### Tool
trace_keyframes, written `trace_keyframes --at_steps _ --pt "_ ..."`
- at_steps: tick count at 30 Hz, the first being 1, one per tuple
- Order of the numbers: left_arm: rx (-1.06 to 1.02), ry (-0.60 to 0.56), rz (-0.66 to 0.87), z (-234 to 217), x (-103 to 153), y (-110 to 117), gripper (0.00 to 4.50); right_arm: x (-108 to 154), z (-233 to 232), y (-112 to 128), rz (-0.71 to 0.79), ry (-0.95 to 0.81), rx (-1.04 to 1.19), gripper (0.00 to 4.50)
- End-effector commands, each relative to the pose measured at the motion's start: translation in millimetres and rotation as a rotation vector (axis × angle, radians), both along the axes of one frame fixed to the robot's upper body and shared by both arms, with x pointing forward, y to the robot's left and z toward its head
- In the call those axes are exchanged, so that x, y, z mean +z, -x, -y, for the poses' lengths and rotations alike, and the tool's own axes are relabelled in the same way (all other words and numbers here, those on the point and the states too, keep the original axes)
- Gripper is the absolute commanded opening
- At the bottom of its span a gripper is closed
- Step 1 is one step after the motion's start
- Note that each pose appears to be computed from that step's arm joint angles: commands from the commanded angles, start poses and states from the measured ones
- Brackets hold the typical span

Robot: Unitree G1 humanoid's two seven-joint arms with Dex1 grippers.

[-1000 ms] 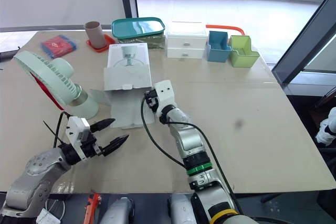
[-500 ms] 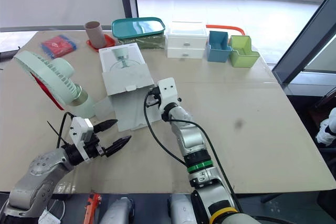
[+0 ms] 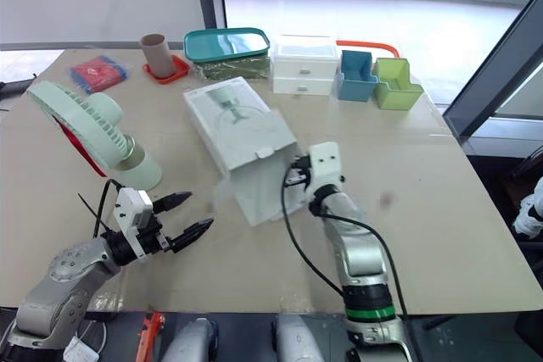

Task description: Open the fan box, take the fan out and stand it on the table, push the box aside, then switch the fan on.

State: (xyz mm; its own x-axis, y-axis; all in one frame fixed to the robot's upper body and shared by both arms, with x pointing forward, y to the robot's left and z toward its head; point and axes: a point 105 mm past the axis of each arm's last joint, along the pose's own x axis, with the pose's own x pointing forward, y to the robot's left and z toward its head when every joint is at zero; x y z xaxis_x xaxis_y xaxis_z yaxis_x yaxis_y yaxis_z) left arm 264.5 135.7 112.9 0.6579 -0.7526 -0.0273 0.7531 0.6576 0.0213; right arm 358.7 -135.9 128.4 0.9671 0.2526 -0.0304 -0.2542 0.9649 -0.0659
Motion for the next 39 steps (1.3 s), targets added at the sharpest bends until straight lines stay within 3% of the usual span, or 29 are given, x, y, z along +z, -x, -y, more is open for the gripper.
trace_keyframes --at_steps 1,16,31,34,36,38,39 --pt "-0.033 0.002 0.017 4.9 3.4 0.9 4.50 12.7 37.0 15.0 0.036 0.009 -0.096 0.07" --pt "-0.072 0.002 0.020 10.1 3.4 -5.3 4.50 -13.7 138.5 65.2 -0.077 0.058 -0.494 0.07" --pt "-0.083 0.002 0.025 10.2 5.1 -5.9 4.50 -9.3 121.3 68.1 -0.059 0.052 -0.395 0.07" --pt "-0.083 -0.002 0.024 8.9 4.7 -5.3 4.50 -2.3 118.2 75.5 -0.023 0.090 -0.271 0.85" --pt "-0.092 -0.006 0.025 9.2 4.3 -4.9 4.50 -1.2 119.7 82.8 -0.015 0.133 -0.202 1.82" --pt "-0.100 -0.013 0.028 9.2 3.9 -5.5 4.50 -1.3 122.8 92.1 -0.015 0.174 -0.126 2.35" --pt "-0.102 -0.015 0.029 9.0 3.8 -5.8 4.50 -1.5 123.8 95.2 -0.015 0.183 -0.101 2.82"
